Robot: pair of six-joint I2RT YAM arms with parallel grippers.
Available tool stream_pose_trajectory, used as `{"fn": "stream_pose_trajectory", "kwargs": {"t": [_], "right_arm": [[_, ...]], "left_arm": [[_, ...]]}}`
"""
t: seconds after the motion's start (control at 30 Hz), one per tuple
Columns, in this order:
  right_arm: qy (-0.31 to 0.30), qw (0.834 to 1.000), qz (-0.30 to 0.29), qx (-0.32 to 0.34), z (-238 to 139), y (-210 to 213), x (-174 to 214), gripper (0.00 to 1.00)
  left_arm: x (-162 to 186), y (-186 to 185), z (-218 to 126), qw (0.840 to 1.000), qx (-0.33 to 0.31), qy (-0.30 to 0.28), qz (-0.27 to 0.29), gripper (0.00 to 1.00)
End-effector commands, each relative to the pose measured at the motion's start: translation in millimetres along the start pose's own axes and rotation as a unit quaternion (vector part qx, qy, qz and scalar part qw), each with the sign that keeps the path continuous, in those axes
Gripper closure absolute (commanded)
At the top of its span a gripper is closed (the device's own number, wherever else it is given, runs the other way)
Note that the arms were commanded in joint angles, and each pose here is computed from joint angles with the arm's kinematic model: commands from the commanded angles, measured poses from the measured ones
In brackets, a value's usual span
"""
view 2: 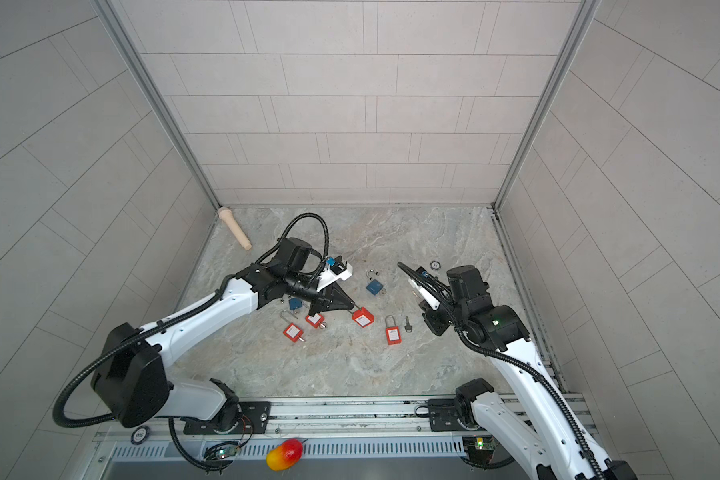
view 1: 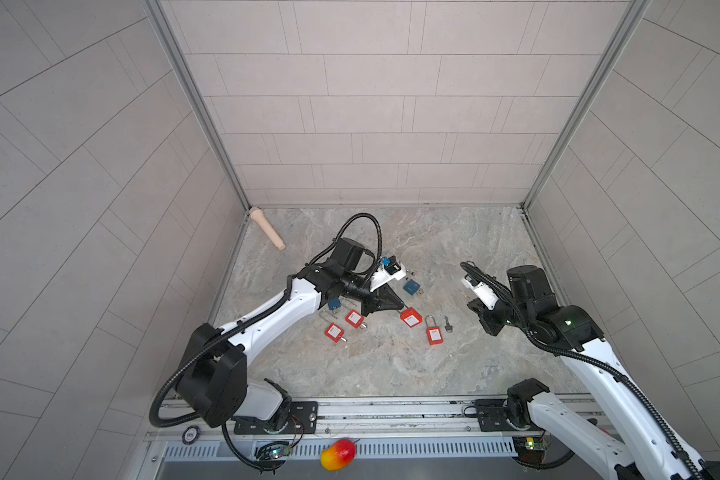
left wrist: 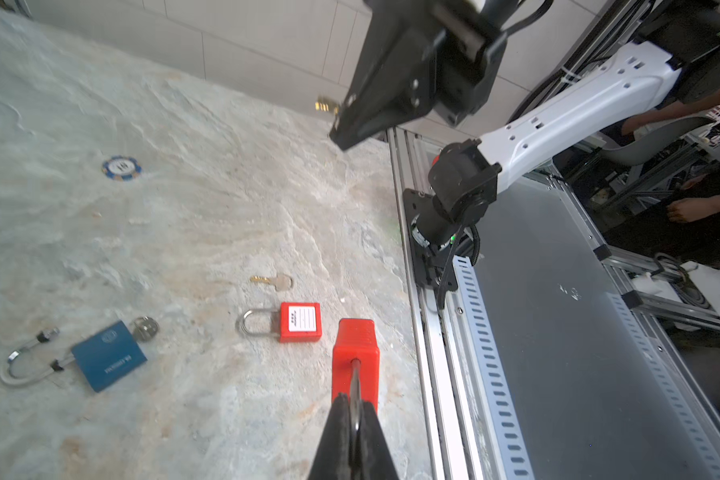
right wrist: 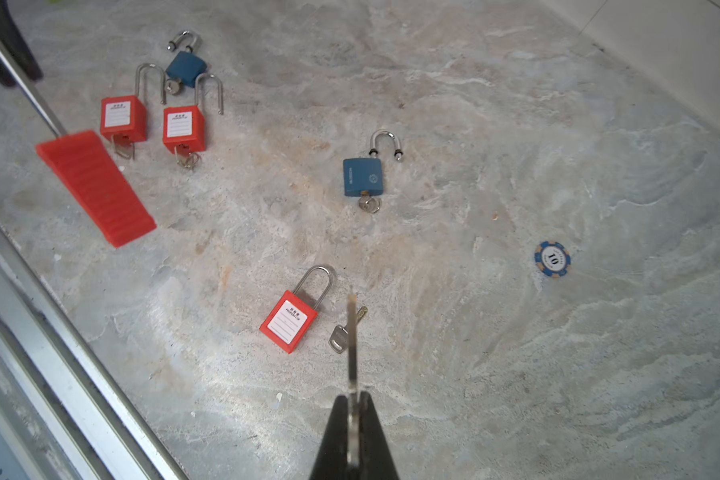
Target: Lock with the key
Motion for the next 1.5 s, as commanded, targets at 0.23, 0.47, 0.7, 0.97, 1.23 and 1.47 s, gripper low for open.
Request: {"fn": "stream_pose_trajectory", "kwargs": {"t": [0.23,0.47,0.7,0.97,1.23,1.47], "right_arm": [[0.007,0.997,0.056,0.06,29.7,18.5,-7.3,1.0],[0.006,0.992,0.1,0.082,43.3,32.4,-3.6,1.0],[0.029,0.983,0.143,0.113,54.0,39.1,14.1,1.0],[0.05,0.979,0.162,0.112,62.7,50.7,27.2,1.0],[0.069,0.977,0.171,0.107,72.0,62.3,39.4,1.0],[0.081,0.975,0.185,0.097,79.8,73.0,52.4,1.0]], "left_arm": [[29.2,3.7,24.5,0.984,0.088,0.13,-0.078,1.0],[44.0,11.7,50.5,0.968,0.13,0.196,-0.092,1.0],[60.8,20.2,71.2,0.949,0.164,0.245,-0.108,1.0],[71.0,48.7,91.8,0.942,0.146,0.272,-0.13,1.0],[74.5,66.9,104.7,0.94,0.128,0.284,-0.135,0.99],[78.8,71.0,105.7,0.939,0.114,0.295,-0.132,0.83]]}}
Point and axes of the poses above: each gripper's point midway between its finger pads, its own z axis out along the fingers, its own y axis along the line the jaws close on, x = y × z, the point moved 7 cm from there along -z, back along the fingers, and after that the axes turned 8 degrees about z, right-handed, at the moved point
